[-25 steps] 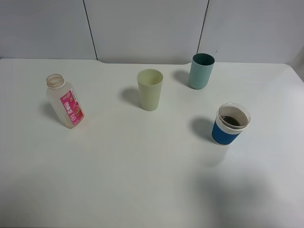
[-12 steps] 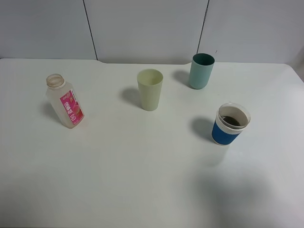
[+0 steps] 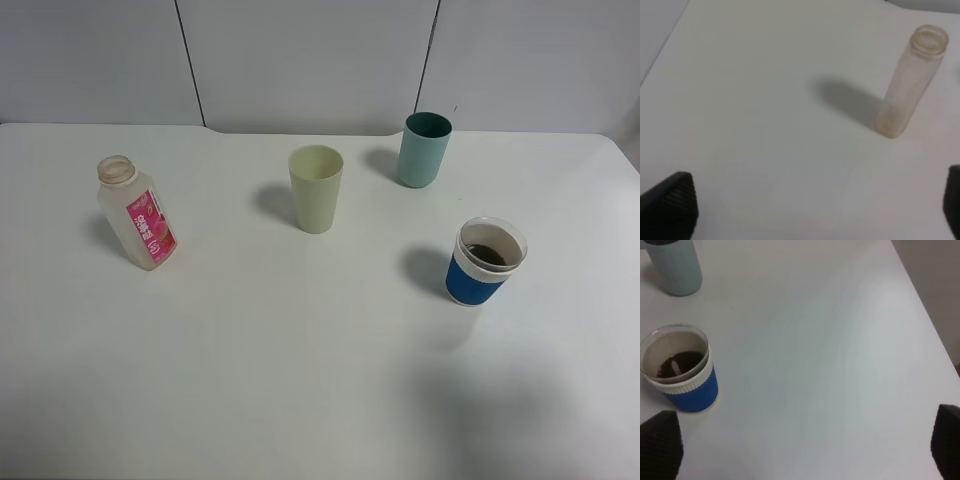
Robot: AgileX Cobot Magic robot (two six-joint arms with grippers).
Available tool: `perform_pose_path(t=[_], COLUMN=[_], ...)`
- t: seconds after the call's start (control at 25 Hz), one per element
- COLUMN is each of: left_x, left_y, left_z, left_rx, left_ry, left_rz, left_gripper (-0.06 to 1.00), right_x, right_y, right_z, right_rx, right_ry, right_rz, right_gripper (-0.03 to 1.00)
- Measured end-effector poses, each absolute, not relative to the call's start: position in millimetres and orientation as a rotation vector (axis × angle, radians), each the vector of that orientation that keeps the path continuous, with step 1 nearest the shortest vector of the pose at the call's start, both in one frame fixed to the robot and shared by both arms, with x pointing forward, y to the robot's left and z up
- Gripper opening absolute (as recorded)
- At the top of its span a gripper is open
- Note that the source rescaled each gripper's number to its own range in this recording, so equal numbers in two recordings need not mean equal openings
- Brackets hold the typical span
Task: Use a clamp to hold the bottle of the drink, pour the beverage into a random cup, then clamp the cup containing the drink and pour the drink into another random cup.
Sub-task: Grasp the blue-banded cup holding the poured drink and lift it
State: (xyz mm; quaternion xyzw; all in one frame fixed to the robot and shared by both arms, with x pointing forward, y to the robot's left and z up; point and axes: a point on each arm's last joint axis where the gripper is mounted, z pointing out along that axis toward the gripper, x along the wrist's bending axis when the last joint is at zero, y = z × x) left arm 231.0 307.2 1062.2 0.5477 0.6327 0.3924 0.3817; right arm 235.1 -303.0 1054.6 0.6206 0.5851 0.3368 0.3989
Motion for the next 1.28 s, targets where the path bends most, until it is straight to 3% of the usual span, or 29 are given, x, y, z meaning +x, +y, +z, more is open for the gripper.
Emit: perform_pose_path(t=[0.48,0.76,1.08,1.28], left_x=[231,231,231,231], left_y=[307,307,307,307], left_z=[1062,1062,1062,1062], left_rx=[1.397,1.397,1.397,1.397], left_ry=[1.613,1.613,1.613,1.613], left_rz=[1.002,1.002,1.002,1.002], left_gripper=[1.00,1.00,1.00,1.00], right_x=[331,389,418,439], right_y=[-306,-300,-263,-250], right_z=[1089,1085,1084,1066], right_rx=[1.694,1.568,1.314,1.242], right_ry=[1.614,1.666,1.771,1.825], right_rz=[0.771,0.820,0.993,0.978], right_gripper=[1.00,1.00,1.00,1.00])
